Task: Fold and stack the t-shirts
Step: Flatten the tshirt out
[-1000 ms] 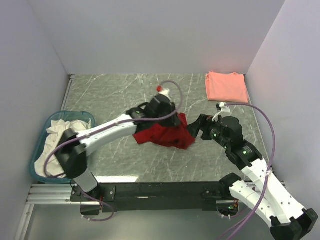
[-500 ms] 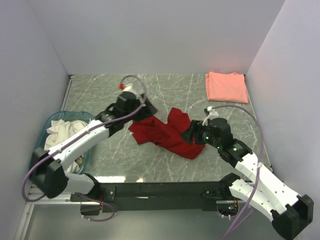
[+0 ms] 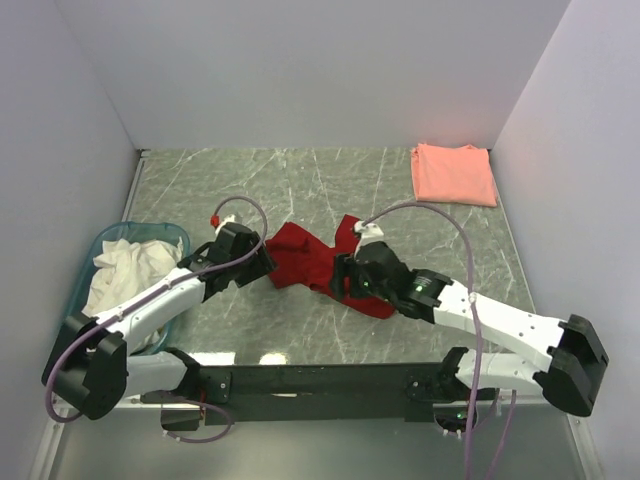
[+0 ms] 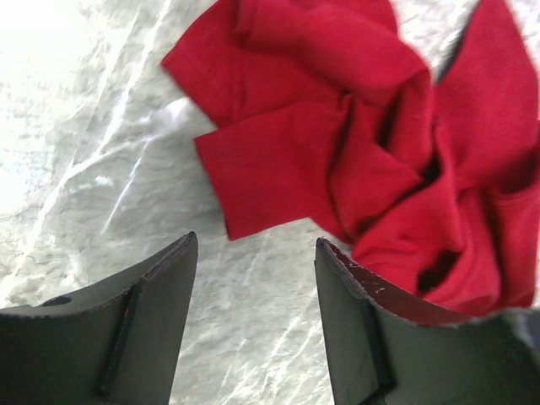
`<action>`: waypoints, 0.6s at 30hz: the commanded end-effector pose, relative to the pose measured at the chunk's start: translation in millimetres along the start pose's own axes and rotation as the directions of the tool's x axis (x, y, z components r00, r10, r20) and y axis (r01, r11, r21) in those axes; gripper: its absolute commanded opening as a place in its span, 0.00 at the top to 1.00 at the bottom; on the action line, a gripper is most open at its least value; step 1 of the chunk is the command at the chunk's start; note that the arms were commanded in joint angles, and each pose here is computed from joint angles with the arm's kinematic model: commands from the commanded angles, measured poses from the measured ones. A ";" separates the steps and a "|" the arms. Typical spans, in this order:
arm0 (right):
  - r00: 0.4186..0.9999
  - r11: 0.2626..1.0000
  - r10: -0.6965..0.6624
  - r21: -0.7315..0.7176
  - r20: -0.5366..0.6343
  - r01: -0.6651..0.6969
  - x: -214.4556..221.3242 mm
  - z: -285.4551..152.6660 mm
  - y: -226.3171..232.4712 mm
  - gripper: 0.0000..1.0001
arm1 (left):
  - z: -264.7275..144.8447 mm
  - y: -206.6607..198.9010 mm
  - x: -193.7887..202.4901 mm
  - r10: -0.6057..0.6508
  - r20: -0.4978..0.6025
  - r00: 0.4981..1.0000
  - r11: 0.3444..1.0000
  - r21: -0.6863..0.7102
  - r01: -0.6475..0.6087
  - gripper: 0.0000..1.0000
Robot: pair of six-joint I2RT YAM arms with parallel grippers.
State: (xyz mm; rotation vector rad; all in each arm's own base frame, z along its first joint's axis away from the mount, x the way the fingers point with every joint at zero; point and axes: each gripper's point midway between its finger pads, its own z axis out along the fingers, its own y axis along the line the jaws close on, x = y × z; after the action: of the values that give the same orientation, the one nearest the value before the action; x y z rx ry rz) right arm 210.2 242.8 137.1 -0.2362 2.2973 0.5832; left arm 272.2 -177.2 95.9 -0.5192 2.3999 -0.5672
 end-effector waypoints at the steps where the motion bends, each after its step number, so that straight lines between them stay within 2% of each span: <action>1: 0.995 0.999 -0.037 0.030 0.097 0.034 -26.8 3.1 18.8 0.25 | 7.1 -0.9 -1.8 -0.026 0.016 1.000 1.000 0.013 0.026 0.37; 11: 0.981 0.979 -0.191 0.073 0.041 0.188 -23.8 40.1 60.3 0.32 | 37.6 9.8 19.2 -0.026 -0.053 0.998 1.000 -0.019 0.025 0.41; 18: 0.971 0.956 -0.237 0.172 -0.033 0.239 -1.3 76.1 49.3 0.35 | 49.5 7.8 19.8 -0.032 -0.061 0.998 0.999 -0.025 0.030 0.45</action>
State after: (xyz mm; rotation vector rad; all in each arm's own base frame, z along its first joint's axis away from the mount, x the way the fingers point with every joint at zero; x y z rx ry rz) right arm 227.5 317.8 101.5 -0.4579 2.3182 0.3146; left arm 273.8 -182.4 37.0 -0.5591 2.5097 -0.5107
